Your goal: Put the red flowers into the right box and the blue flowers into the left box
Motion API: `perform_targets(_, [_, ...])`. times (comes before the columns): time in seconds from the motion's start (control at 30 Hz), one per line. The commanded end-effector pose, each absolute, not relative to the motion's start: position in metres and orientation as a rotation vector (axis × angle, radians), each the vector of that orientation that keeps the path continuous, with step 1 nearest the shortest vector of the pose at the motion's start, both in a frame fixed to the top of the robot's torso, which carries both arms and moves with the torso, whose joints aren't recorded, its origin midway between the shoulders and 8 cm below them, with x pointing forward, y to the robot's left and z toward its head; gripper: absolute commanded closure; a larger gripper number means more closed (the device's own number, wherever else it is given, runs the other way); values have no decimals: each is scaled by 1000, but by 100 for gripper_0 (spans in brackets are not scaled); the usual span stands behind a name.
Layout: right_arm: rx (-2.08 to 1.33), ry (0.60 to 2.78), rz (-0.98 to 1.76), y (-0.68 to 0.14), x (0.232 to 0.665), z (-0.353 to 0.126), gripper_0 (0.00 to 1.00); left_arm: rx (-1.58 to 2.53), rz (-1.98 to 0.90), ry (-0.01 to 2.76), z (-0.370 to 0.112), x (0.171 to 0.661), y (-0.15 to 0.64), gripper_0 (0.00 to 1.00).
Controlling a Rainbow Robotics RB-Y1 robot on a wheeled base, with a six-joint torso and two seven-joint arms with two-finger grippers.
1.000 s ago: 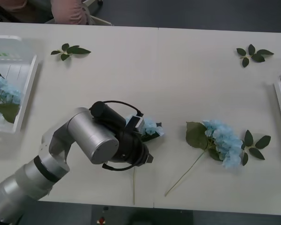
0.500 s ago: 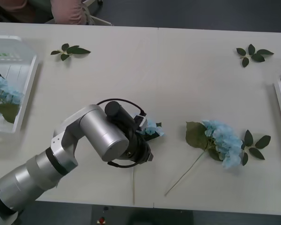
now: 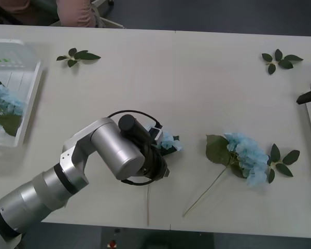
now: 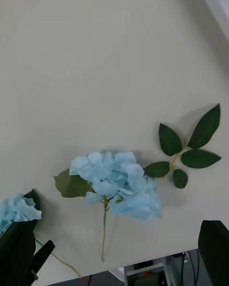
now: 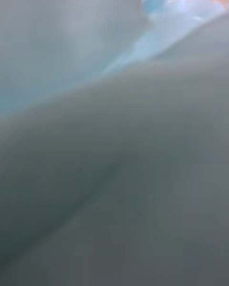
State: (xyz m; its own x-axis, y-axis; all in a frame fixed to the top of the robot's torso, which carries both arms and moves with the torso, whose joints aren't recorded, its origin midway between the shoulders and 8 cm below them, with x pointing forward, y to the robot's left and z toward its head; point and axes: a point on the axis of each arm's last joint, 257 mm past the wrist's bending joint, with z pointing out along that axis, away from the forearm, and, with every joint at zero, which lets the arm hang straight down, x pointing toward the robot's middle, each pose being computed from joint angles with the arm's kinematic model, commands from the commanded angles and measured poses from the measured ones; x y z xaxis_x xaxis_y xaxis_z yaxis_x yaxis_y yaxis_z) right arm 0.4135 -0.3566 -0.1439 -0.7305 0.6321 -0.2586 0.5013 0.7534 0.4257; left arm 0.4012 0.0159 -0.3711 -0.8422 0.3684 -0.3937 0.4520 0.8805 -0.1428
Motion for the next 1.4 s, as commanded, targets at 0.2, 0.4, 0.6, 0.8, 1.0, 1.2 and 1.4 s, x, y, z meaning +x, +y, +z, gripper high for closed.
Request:
perform_targets(0.2, [1037,2589,463,-303,393,-185,0,607,-333,2660,-362,407,4,100])
perform_targets(0.4, [1020,2652,378,-274,374,-220,0,630,-311,2644,-361,410,6,100])
perform_targets(0.6, [1000,2678,249,-258,365,-251,0,644,-291,2629,-360,414,7,100])
perform_targets(0.8, [954,2692,89,-251,354,-280,0,667,-288,2577,-344,419,7,100])
perform_targets(1.0, [940,2714,74,-234,345,-303,0,733,-285,2482,-266,433,19,100])
perform_targets(1.2, [955,2750,129,-218,340,-318,0,717,-283,2457,-174,437,65,100])
perform_targets(1.4, [943,2750,145,-207,344,-334,0,693,-284,2485,-120,444,143,100])
